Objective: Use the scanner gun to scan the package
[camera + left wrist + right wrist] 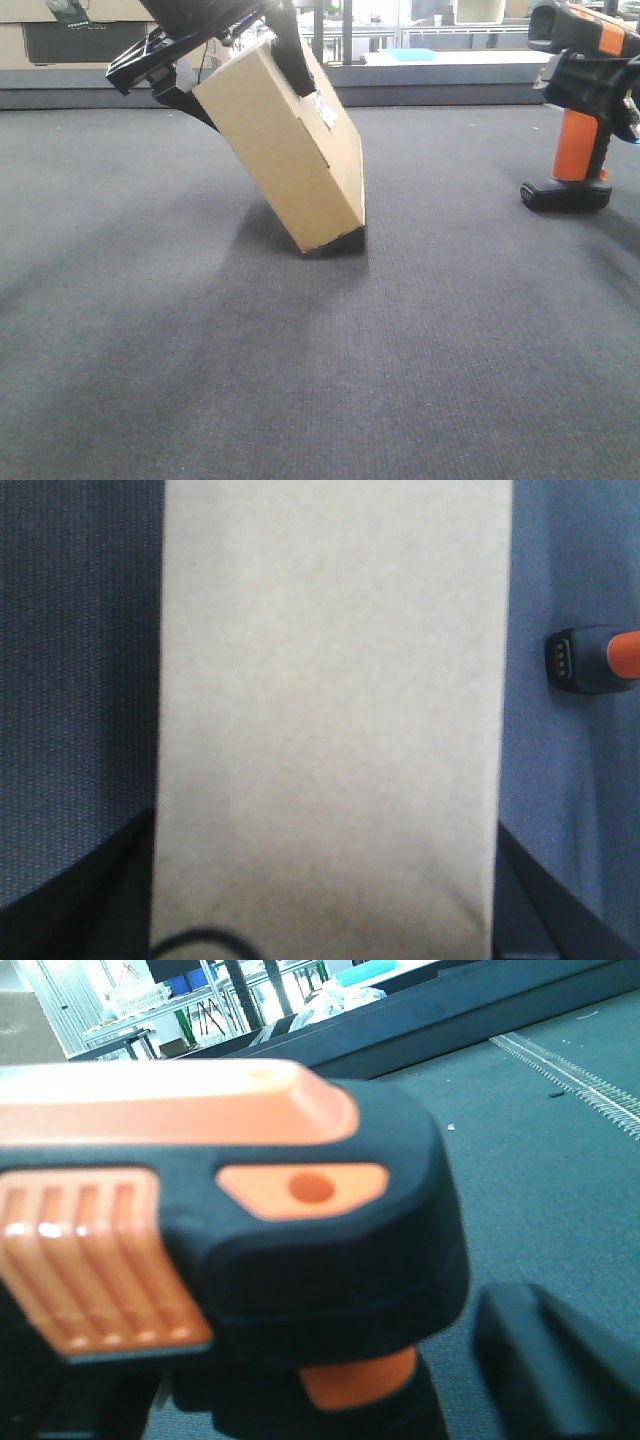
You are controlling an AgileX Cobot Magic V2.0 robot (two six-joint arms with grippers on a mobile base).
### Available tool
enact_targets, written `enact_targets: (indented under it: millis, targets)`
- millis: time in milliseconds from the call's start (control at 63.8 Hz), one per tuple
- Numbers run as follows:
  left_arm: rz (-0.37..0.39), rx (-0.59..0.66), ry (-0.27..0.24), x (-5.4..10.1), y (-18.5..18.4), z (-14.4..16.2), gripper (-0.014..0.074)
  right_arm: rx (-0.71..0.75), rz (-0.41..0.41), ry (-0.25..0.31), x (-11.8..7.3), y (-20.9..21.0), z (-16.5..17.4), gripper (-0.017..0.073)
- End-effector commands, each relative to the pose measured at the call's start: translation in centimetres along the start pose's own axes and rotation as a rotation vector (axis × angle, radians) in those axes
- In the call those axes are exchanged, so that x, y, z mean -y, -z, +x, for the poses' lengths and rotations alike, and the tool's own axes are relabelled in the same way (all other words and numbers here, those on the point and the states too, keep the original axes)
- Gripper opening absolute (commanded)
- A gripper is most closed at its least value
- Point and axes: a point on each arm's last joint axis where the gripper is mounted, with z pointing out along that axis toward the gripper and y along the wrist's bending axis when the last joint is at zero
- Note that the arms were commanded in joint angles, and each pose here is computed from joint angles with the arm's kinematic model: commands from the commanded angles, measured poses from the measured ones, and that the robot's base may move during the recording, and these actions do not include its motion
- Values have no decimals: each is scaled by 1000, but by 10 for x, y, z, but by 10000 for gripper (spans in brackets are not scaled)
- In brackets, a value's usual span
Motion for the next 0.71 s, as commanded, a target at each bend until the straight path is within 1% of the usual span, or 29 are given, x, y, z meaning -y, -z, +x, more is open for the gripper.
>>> enact_targets:
  millis: [0,16,31,47,63,78,172,329,376,423,533,689]
  targets:
    - [25,25,-4,6,3,-1,-111,17,-4,-2,-1,-1,-2,283]
    - [25,25,-4,6,3,-1,-111,17,-5,-1,-1,-1,-2,227]
    - [25,25,-4,6,3,-1,-111,17,-6,-1,-1,-1,-2,207]
    - [25,25,-4,6,3,-1,-111,17,-7,0,-1,-1,-2,168]
    - [26,25,-3,6,3,-1,-111,16,-9,2,-1,-1,-2,128]
    - [26,25,-3,6,3,-1,-111,15,-13,4,-2,-1,-2,68]
    - [26,25,-3,6,3,-1,-111,10,-37,23,-4,-1,-1,-167]
    - [30,24,1,7,3,-1,-111,28,-63,43,-6,-1,-4,-162]
    - [31,23,3,7,3,-1,-111,42,-72,72,-8,0,-7,-162]
    - [36,21,8,7,3,-1,-111,54,-81,111,-10,1,-11,-162]
    - [53,17,26,9,3,-1,-111,70,-102,235,-15,5,-20,-162]
    - [74,32,42,10,4,-2,-111,121,-104,389,-23,14,-42,-162]
